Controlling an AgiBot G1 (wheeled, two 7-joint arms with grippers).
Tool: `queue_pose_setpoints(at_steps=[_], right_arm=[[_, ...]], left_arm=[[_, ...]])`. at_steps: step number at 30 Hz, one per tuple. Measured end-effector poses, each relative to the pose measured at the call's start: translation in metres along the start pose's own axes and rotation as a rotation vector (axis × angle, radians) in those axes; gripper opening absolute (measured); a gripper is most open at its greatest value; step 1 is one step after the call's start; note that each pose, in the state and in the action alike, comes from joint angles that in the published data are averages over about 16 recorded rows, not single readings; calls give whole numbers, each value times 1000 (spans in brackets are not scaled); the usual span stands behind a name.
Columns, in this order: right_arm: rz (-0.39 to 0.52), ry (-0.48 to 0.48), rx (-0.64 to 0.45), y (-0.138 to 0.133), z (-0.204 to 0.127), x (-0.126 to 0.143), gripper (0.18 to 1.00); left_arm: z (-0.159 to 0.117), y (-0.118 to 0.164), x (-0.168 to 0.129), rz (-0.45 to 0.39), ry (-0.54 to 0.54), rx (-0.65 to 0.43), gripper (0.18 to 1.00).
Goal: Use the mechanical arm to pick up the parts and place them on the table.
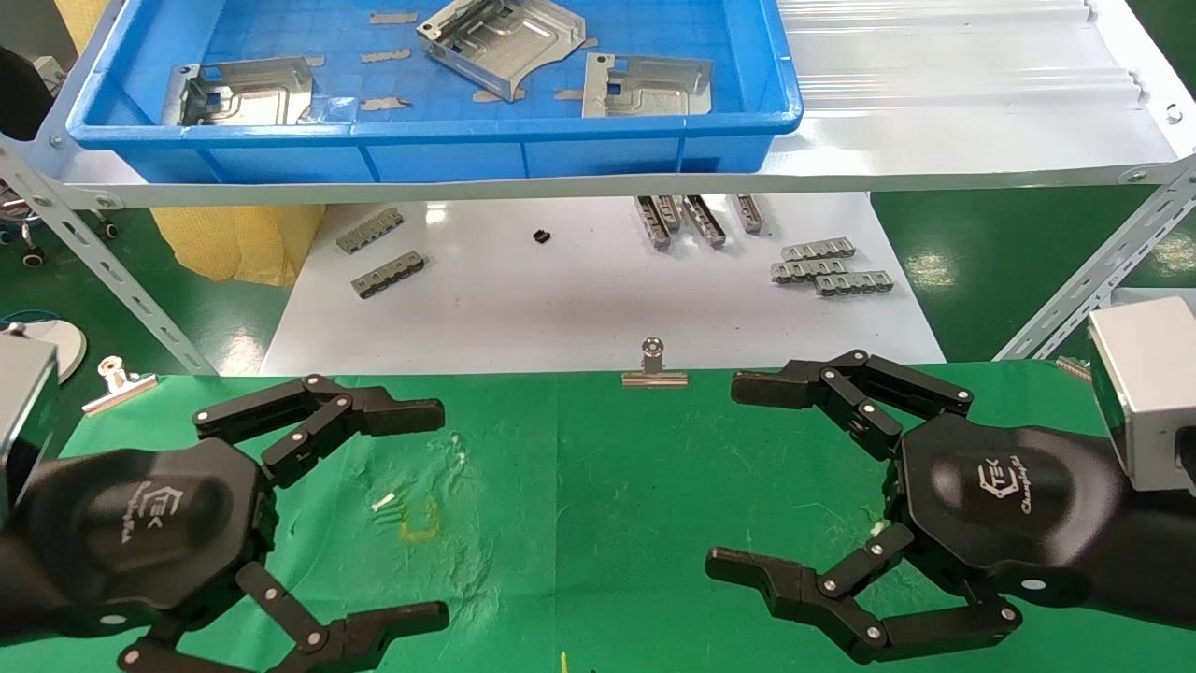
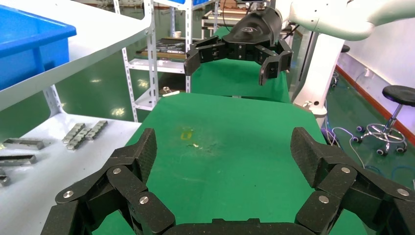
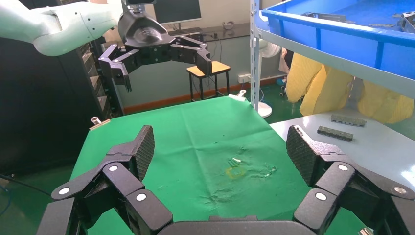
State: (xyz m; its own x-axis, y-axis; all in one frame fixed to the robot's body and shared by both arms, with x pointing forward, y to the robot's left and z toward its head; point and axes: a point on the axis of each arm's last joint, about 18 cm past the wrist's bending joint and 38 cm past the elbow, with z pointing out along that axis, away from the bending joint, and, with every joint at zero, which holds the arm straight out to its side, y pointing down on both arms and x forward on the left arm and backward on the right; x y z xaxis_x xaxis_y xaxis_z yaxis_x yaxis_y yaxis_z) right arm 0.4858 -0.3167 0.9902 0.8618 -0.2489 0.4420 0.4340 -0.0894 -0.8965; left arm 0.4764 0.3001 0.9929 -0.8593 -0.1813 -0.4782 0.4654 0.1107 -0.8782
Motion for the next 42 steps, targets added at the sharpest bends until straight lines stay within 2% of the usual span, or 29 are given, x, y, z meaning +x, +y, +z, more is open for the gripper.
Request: queue_pose_setpoints(at_steps=[42], right_arm=[[0,0,0,0,0,0,1000]], left_arm=[[0,0,0,0,0,0,1001]])
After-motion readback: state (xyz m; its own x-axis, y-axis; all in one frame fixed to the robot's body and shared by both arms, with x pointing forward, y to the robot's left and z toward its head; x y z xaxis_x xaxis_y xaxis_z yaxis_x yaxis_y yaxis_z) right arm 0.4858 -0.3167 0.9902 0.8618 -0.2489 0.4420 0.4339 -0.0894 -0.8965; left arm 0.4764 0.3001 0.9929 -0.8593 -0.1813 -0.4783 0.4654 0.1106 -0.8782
